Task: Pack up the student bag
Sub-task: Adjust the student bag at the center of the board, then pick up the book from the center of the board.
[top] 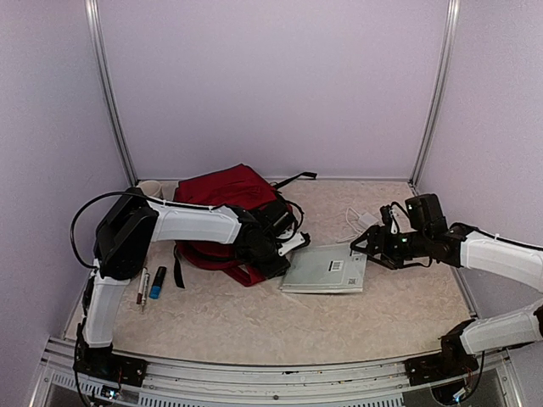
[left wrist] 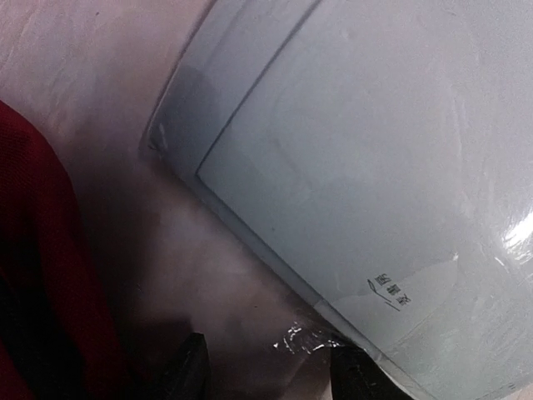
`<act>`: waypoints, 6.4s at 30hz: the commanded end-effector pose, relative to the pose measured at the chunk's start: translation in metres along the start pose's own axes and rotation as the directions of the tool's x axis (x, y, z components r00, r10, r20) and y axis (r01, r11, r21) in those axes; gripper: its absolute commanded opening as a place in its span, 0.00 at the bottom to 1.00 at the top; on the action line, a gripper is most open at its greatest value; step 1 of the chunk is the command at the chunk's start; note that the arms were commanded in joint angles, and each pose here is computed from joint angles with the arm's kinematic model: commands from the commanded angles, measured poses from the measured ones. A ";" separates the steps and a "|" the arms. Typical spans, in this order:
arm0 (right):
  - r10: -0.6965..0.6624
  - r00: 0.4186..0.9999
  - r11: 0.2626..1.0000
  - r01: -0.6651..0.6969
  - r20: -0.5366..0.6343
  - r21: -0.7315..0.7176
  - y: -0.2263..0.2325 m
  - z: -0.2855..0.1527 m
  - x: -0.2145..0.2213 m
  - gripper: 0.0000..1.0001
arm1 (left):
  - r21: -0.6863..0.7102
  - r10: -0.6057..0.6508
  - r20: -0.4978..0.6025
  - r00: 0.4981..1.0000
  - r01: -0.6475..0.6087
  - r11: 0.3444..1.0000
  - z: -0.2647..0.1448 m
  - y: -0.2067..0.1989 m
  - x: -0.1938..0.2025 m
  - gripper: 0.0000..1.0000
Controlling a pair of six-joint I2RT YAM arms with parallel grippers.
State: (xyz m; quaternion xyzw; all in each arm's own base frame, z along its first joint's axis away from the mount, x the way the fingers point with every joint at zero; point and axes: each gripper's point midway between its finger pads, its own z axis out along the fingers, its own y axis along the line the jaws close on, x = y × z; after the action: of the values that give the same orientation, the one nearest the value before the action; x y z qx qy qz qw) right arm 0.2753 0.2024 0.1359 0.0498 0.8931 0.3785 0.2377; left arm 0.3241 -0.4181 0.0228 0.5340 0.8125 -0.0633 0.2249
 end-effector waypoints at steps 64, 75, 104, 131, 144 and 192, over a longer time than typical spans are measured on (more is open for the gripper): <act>-0.215 0.966 0.927 0.154 -0.146 -0.342 0.131 0.033 0.054 0.69 | 0.139 -0.124 0.752 0.648 0.028 0.990 -0.137 -0.072 -0.087 0.81; -0.258 0.960 0.933 0.219 -0.106 -0.285 0.137 0.022 0.040 0.69 | 0.130 -0.120 0.748 0.652 0.033 0.991 -0.137 -0.073 -0.088 0.81; -0.278 0.956 0.936 0.248 -0.095 -0.248 0.146 0.013 0.035 0.70 | 0.114 -0.122 0.760 0.639 0.055 0.992 -0.153 -0.053 -0.084 0.82; -0.377 0.926 0.908 0.367 -0.011 -0.202 0.170 -0.010 0.006 0.77 | 0.104 -0.117 0.755 0.645 0.057 0.993 -0.169 -0.030 -0.084 0.82; -0.453 0.884 0.890 0.455 -0.117 -0.005 0.142 0.000 0.040 0.80 | 0.092 -0.117 0.741 0.661 0.073 0.993 -0.164 -0.021 -0.082 0.83; -0.420 0.908 0.899 0.416 -0.002 0.139 0.087 -0.046 -0.007 0.00 | -0.588 0.273 -0.208 0.939 -0.343 0.732 -0.113 0.085 0.060 0.86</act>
State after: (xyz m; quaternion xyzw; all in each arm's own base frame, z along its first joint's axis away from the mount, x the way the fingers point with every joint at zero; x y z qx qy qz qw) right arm 0.2432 0.2191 0.1906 -0.1172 0.9358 0.1993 0.2661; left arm 0.3308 -0.2826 0.0730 0.5834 0.7181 0.2373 0.2959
